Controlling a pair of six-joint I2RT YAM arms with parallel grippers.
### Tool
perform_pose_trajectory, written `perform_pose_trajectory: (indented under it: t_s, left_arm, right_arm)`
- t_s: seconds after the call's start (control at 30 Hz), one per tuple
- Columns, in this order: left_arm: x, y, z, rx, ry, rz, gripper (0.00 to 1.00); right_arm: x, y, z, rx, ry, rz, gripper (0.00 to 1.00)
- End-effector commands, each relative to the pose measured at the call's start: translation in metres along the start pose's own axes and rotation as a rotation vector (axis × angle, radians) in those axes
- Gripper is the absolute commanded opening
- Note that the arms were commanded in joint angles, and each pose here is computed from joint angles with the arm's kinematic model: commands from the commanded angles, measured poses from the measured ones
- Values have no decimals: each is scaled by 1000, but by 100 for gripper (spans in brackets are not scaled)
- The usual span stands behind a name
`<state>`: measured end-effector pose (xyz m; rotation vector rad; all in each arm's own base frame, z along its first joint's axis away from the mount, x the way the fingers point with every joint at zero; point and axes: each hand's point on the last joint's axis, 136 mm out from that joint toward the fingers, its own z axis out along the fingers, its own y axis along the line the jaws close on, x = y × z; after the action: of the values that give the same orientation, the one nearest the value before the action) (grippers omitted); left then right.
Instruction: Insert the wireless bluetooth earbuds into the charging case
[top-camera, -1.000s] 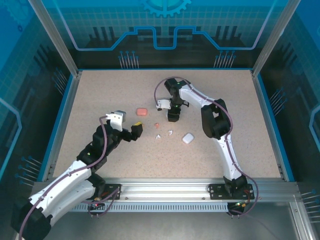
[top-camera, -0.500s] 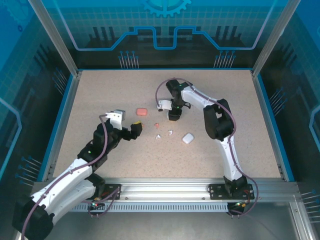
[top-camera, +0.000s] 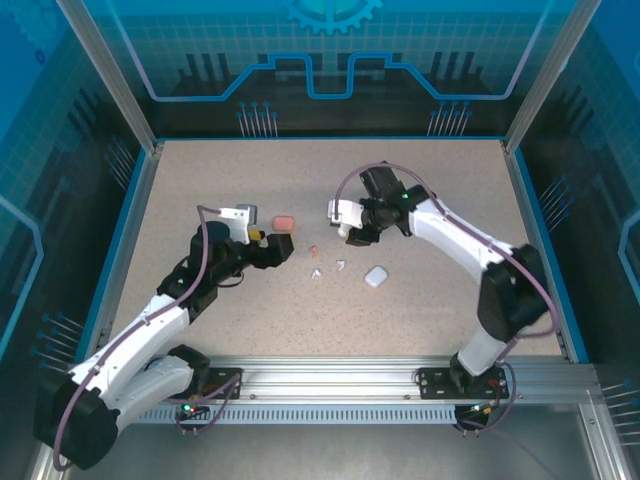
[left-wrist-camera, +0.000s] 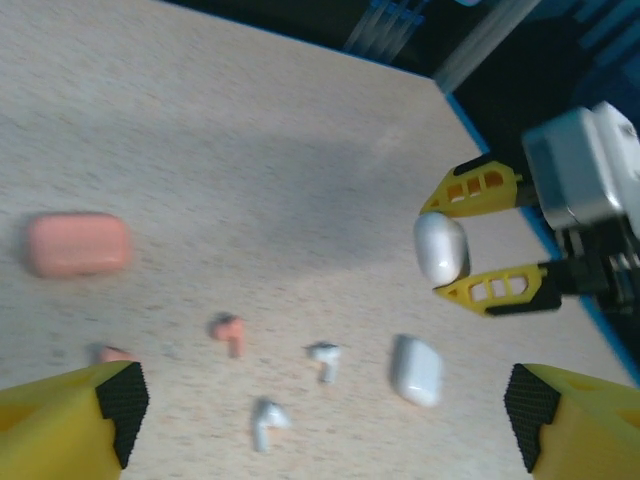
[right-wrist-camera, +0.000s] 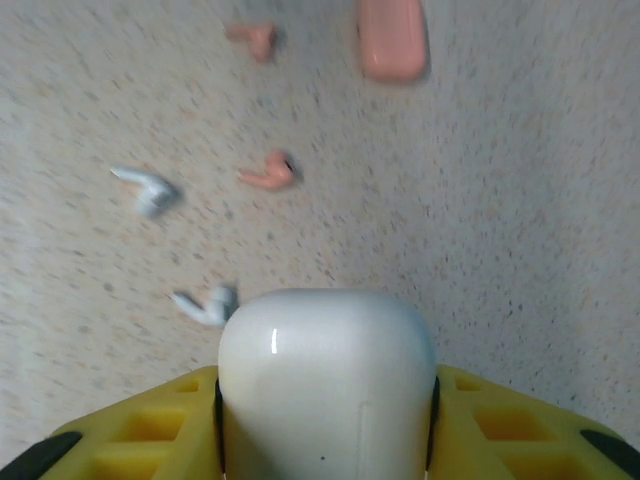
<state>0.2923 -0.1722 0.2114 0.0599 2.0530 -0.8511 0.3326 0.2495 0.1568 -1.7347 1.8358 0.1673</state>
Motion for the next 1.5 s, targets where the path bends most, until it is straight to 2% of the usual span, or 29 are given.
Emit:
perform_pose_trajectory:
  t_s: [0.0, 0.17, 0.27, 0.4, 0.63, 0.9, 1.1, 1.47]
  left_arm:
    - [3, -36, 3, 197, 84, -100, 89]
    - [5, -70, 9, 403, 151, -150, 85]
    - [14, -86, 14, 454, 207, -141, 84]
    - [32, -106, 23, 472, 282, -84, 84]
    - [43, -117, 40, 474, 323, -65, 83]
    - [46, -125, 50, 495, 335, -71, 71]
    - [49, -126, 54, 494, 348, -70, 56]
    - [53, -126, 58, 494, 365, -74, 51]
  right_arm:
    - [-20, 22, -15, 28, -100, 4, 41]
    - [-36, 52, -43, 63, -204, -16, 42]
    - [-39, 63, -54, 77, -227, -29, 42]
    - [-40, 69, -64, 99, -236, -45, 42]
    - [-42, 67, -70, 120, -235, -54, 42]
    - [-48, 67, -66, 119, -222, -74, 42]
    - [-51, 67, -61, 116, -203, -88, 42]
    - [-53, 61, -60, 132, -205, -56, 42]
